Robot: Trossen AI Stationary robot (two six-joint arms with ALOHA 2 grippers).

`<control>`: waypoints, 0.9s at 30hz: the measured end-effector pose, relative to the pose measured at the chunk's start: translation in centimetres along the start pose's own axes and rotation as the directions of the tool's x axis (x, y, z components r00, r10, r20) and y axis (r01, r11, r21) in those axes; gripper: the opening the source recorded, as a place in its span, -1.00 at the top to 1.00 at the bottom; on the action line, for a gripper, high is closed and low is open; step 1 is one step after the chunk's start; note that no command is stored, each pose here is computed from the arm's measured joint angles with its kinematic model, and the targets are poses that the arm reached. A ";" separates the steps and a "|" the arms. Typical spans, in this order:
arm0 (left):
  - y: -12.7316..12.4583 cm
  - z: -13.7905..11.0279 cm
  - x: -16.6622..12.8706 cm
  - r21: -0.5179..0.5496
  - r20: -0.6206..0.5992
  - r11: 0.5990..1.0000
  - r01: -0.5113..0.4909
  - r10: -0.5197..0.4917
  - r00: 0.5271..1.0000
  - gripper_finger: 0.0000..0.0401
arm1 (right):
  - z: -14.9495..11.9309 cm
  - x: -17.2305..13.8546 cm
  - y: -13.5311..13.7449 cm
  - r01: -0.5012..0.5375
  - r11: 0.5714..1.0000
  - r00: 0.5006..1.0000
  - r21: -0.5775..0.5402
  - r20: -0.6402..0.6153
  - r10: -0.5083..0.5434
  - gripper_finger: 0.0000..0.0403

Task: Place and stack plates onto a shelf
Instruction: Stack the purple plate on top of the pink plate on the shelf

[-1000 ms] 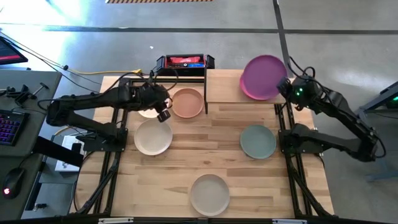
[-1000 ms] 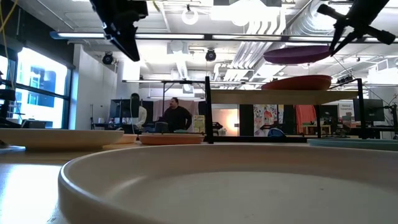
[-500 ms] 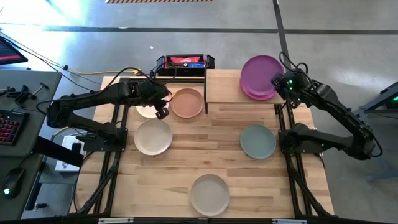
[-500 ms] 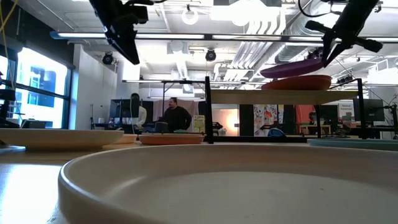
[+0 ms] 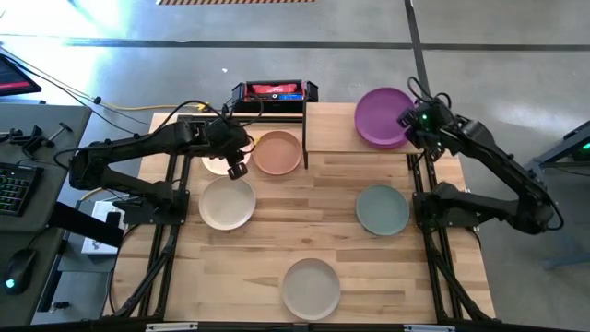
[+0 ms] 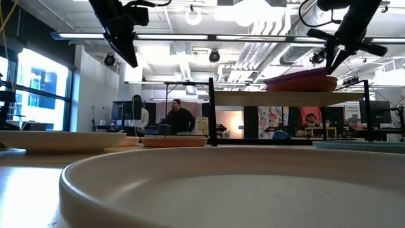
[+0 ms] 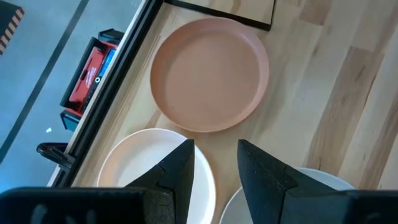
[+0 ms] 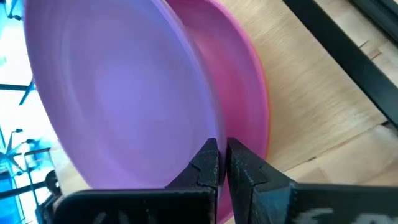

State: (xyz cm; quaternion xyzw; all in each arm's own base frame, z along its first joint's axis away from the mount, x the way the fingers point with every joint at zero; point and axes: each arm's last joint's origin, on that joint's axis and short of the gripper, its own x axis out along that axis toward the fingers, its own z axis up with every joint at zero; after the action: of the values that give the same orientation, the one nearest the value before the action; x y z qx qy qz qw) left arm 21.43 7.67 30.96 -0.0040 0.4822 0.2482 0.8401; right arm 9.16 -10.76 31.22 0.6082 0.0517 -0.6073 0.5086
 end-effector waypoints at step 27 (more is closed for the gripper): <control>0.0 0.0 0.0 -0.008 -0.001 1.000 -0.001 0.001 1.000 0.44 | 0.0 0.1 -0.2 0.034 0.998 0.999 -0.050 0.007 -0.034 0.67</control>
State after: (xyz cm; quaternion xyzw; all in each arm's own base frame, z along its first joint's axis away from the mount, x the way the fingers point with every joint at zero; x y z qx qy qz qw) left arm 21.42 7.67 30.96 -0.0071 0.4816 0.2503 0.8399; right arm 9.02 -10.66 31.02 0.5924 0.0759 -0.6161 0.5135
